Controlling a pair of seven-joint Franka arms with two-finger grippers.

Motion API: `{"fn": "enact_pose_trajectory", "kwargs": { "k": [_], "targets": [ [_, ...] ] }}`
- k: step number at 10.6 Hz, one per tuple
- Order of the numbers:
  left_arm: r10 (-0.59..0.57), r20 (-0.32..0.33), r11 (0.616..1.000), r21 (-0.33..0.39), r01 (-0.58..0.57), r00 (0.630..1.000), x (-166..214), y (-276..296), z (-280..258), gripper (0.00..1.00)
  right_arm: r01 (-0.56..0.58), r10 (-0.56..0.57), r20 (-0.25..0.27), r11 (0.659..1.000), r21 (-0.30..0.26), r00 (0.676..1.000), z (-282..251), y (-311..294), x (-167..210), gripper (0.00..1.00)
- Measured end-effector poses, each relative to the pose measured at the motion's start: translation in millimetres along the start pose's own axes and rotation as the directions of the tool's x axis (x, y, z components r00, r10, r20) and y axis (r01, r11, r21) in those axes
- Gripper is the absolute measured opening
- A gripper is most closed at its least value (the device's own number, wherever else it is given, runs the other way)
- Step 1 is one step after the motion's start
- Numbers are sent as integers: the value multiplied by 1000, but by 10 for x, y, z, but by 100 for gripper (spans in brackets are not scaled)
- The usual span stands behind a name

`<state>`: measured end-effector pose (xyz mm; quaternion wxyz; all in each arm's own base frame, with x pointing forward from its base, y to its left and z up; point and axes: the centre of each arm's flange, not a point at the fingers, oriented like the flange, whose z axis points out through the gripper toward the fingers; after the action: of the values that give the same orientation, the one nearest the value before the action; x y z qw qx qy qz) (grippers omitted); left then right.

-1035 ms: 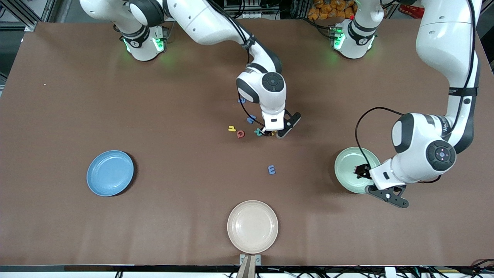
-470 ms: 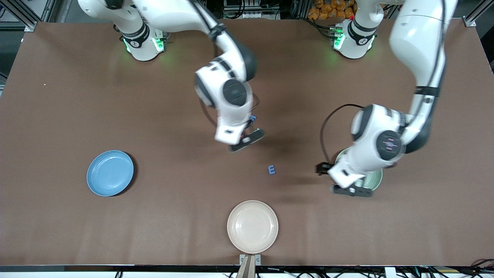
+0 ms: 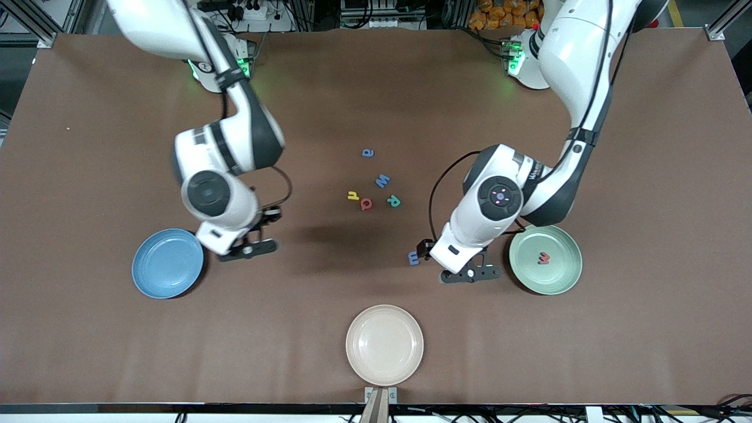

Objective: Sort uppercase to blue plate, lowercase to green plate
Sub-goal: 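Carry the yellow H to the blue plate while the left gripper reaches the m, then release the H on the blue plate while the left gripper grasps the m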

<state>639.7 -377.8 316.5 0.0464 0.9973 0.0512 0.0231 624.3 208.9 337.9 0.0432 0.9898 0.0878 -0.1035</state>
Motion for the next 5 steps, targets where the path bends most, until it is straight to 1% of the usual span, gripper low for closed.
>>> {"fn": "enact_pose_trajectory", "kwargs": {
  "k": [1,3,4,5],
  "targets": [
    [-3,-17,1000,31,3,1000,-62,120,86,100,-6,5,19,1000,11,1000,99,473,42,33],
    [21,-55,996,89,-16,998,-225,414,324,100,28,-30,55,998,49,998,401,1519,53,33],
    [12,-69,996,90,-5,998,-283,535,428,100,50,-54,62,997,66,997,554,1935,36,33],
    [-7,-80,997,81,13,997,-299,600,521,100,66,-70,57,995,75,996,686,2216,32,33]
  ]
}}
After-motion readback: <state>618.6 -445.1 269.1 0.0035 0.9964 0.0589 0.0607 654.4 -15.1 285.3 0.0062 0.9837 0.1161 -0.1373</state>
